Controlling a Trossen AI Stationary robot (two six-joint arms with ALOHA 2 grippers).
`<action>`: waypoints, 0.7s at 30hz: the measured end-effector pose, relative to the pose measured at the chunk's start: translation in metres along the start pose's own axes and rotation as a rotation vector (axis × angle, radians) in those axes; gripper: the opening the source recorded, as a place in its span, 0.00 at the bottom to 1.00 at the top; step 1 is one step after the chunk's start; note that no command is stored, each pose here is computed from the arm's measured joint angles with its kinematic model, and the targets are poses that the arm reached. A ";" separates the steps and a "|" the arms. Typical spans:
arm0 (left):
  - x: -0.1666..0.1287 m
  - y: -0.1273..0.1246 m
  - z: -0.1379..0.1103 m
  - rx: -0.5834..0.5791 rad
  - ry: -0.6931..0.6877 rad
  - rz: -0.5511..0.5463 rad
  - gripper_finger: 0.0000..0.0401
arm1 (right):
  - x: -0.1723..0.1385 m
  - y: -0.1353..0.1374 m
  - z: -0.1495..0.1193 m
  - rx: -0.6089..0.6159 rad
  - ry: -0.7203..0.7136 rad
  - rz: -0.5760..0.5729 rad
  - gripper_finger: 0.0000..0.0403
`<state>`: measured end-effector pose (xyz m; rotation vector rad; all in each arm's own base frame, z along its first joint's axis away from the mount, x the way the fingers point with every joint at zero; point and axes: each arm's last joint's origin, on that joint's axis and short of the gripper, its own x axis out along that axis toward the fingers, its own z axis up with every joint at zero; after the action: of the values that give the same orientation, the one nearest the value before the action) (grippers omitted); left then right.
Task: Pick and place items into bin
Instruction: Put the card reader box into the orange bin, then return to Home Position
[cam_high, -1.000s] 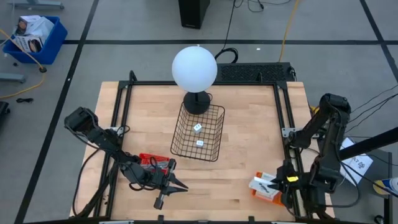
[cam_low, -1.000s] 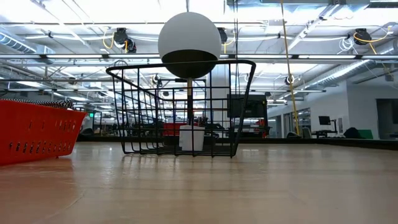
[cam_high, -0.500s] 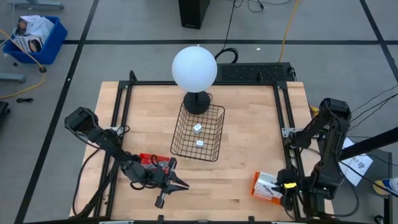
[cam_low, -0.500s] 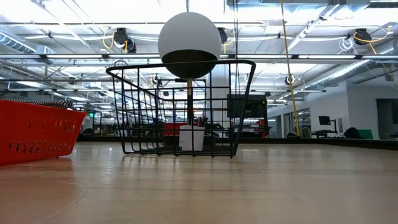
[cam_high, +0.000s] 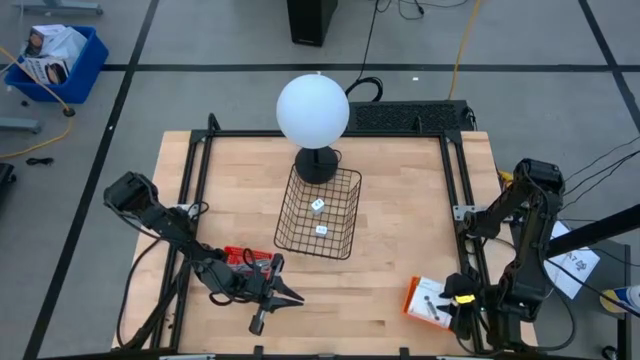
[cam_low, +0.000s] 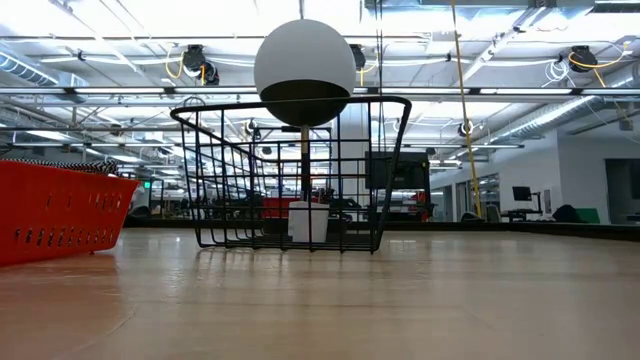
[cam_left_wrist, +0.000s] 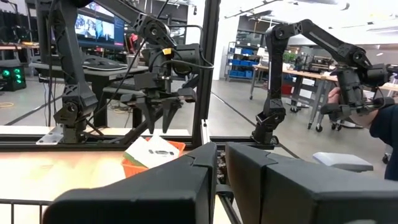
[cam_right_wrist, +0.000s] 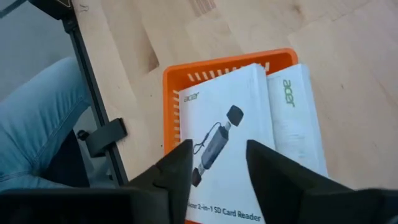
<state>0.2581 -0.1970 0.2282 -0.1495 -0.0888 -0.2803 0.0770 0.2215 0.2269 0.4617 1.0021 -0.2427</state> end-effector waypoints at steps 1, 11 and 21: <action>0.000 0.000 0.000 0.000 0.000 0.000 0.10 | 0.000 0.000 0.000 -0.004 -0.001 -0.002 0.37; 0.001 0.005 0.001 0.038 -0.008 0.080 0.10 | 0.000 0.002 0.003 -0.023 -0.104 0.031 0.41; 0.001 0.005 -0.006 0.059 0.076 0.027 0.10 | 0.003 0.023 0.015 -0.312 -0.357 0.129 0.40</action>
<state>0.2604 -0.1938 0.2220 -0.0810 -0.0195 -0.2560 0.0991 0.2343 0.2376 0.1869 0.6417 -0.0464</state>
